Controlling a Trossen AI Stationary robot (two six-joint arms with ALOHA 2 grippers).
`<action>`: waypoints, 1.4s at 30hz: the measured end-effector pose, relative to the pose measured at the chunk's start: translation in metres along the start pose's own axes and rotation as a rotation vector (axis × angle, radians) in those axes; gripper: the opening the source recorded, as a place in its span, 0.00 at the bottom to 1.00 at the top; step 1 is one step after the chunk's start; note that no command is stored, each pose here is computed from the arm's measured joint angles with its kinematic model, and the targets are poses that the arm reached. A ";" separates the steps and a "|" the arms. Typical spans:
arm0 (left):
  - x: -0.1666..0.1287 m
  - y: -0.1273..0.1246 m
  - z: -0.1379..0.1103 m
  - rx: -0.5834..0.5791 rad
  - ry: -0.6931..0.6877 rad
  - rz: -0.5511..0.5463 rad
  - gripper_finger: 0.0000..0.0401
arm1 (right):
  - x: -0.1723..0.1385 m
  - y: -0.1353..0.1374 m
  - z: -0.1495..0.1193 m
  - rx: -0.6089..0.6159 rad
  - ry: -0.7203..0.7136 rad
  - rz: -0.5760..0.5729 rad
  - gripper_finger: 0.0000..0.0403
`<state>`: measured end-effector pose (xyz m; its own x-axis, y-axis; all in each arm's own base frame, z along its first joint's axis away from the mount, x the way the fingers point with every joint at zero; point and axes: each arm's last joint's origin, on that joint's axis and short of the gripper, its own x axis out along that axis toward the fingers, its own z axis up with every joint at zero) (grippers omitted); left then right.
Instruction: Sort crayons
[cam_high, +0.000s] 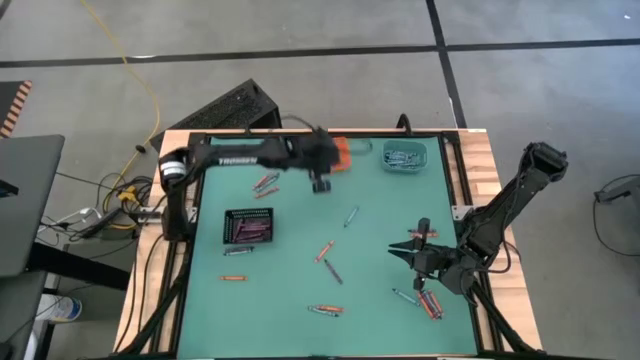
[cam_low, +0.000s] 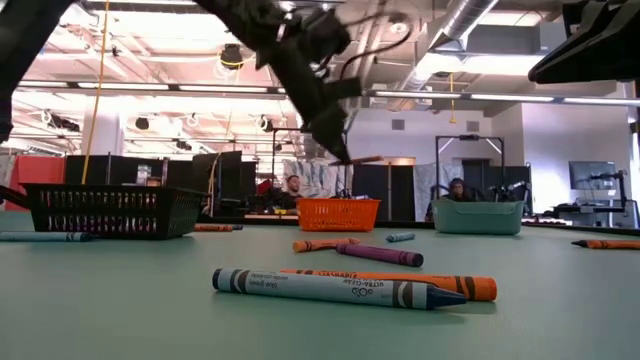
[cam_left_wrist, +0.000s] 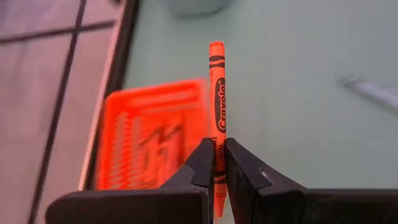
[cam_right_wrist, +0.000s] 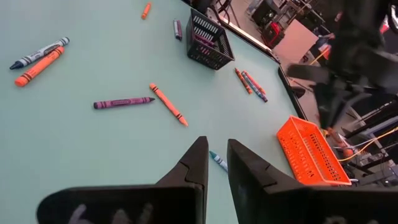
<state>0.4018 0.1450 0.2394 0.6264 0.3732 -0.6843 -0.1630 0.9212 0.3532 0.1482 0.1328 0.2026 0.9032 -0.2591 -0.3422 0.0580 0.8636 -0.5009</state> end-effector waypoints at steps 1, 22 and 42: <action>0.002 0.013 -0.005 -0.023 0.004 -0.002 0.02 | 0.000 0.000 0.000 0.000 0.000 0.000 0.16; 0.041 0.060 -0.050 -0.059 0.083 0.000 0.03 | 0.000 0.000 -0.001 -0.025 0.004 0.000 0.16; -0.035 0.069 0.014 -0.033 0.305 0.047 0.31 | 0.000 0.000 -0.001 -0.024 0.004 0.000 0.16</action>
<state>0.3790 0.1936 0.2968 0.3607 0.4268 -0.8293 -0.2147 0.9033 0.3715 0.1480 0.1325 0.2021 0.9016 -0.2610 -0.3450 0.0479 0.8529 -0.5199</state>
